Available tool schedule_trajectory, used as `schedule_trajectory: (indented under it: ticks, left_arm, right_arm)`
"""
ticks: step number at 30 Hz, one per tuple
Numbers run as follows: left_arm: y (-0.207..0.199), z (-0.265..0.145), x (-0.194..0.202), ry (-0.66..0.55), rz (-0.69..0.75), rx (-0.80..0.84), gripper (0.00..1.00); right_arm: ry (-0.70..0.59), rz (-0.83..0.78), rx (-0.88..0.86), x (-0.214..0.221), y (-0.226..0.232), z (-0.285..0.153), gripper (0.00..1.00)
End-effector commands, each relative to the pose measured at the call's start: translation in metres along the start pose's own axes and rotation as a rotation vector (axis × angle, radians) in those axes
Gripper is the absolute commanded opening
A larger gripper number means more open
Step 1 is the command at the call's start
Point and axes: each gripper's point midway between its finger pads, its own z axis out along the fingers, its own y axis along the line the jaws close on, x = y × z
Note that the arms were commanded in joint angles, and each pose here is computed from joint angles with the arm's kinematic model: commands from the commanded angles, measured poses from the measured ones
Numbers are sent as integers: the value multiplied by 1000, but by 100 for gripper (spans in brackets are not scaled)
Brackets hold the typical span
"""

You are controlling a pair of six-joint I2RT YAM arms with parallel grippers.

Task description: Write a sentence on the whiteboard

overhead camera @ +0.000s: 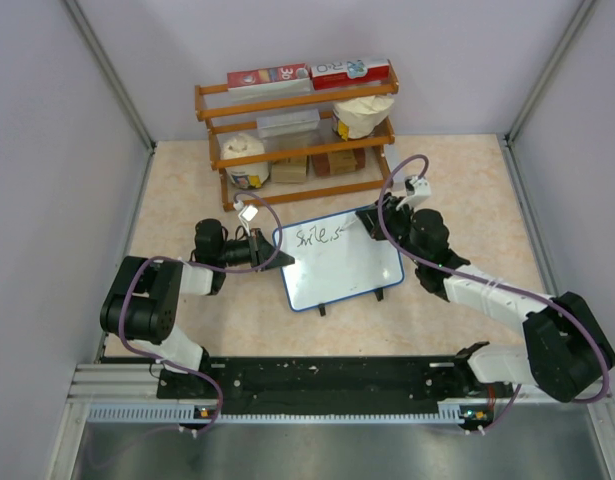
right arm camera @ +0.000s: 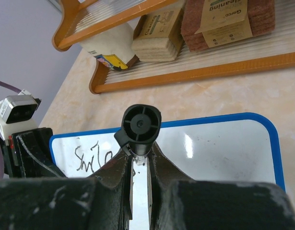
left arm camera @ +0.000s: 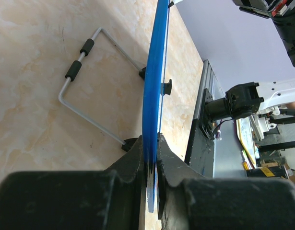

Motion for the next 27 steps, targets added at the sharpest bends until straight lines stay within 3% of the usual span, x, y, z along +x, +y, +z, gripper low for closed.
schedule_trajectory:
  ticks: [1, 14, 27]
  left_arm:
    - [9, 3, -8, -27, 35, -32, 0]
    - [9, 3, -7, -26, 34, -31, 0]
    - [9, 3, -8, -25, 32, -28, 0]
  right_arm:
    - [-68, -27, 47, -24, -4, 3, 0]
    - [-83, -42, 107, -30, -13, -2, 0]
    - [-154, -30, -36, -59, 23, -6, 0]
